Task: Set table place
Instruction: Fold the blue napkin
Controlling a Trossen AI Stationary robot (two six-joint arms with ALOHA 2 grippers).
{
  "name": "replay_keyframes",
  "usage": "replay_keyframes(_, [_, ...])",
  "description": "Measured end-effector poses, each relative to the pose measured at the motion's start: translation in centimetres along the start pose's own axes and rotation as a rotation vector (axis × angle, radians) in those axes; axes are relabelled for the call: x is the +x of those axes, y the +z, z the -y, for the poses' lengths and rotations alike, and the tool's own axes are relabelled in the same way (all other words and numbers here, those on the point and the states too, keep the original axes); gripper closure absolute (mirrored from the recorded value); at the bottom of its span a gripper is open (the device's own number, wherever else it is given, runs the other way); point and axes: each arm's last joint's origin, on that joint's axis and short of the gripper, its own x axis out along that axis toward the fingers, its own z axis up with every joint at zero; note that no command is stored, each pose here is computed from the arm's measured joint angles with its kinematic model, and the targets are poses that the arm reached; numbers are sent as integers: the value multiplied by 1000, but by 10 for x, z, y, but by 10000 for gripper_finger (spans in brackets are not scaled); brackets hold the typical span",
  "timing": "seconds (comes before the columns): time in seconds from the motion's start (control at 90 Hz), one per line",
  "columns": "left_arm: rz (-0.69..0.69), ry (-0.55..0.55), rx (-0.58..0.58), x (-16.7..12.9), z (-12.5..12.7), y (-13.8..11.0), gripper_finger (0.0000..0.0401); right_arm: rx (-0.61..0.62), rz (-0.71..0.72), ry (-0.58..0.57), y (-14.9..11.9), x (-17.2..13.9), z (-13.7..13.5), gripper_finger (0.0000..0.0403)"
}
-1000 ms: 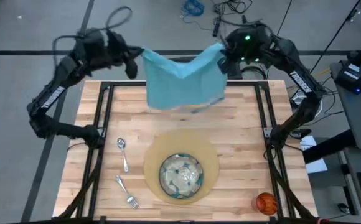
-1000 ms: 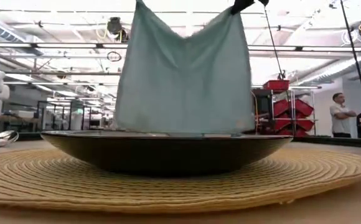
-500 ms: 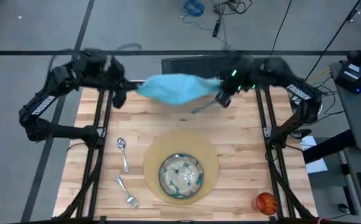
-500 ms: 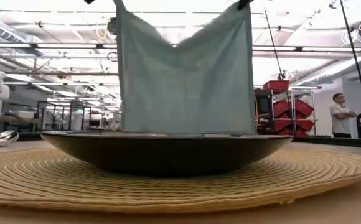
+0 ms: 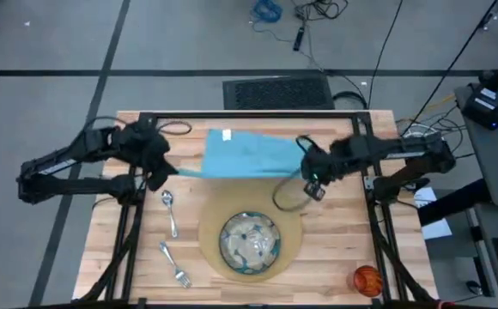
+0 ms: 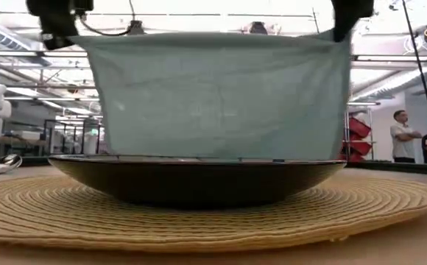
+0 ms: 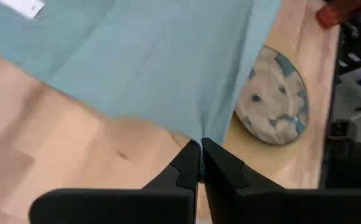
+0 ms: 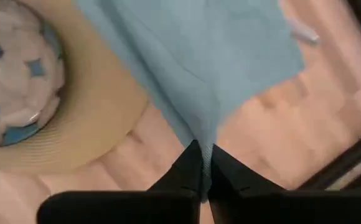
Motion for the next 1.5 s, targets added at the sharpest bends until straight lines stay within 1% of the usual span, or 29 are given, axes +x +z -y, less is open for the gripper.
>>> replay_keyframes(0.156, [35,-55,-47,5,-1,-16,401,19,46,78,-18,16,-13,403])
replay_keyframes(0.289, [46,-97,-53,10,1,-18,401,14,59,100,-23,29,-20,403])
replay_keyframes(0.367, [96,-87,-18,11,4,-15,401,8,71,75,-23,33,-18,403])
replay_keyframes(0.489, [170,-56,41,13,5,-6,401,12,78,27,-15,38,-8,403])
replay_keyframes(0.611, [173,-33,65,17,5,-2,401,-1,93,0,-8,41,-2,403])
replay_keyframes(0.756, [192,2,78,19,5,1,401,-10,155,-76,-1,42,5,403])
replay_keyframes(0.844, [194,2,83,19,5,1,401,-15,160,-80,2,43,7,403])
replay_keyframes(0.911, [186,-1,78,19,5,0,401,-12,157,-60,3,43,6,403])
replay_keyframes(1.044, [122,-30,58,20,4,-4,401,-10,81,25,-1,44,2,403])
replay_keyframes(1.222, [-6,-166,-5,28,4,-12,401,-43,-18,159,-8,47,-15,403])
replay_keyframes(1.267, [-30,-183,-19,30,4,-12,401,-50,-27,191,-8,47,-20,403])
replay_keyframes(1.4, [-50,-175,-24,35,3,-14,400,-63,-9,232,-7,48,-27,403])
replay_keyframes(1.5, [-69,-145,-12,43,-1,-16,390,-66,4,244,-6,49,-29,394])
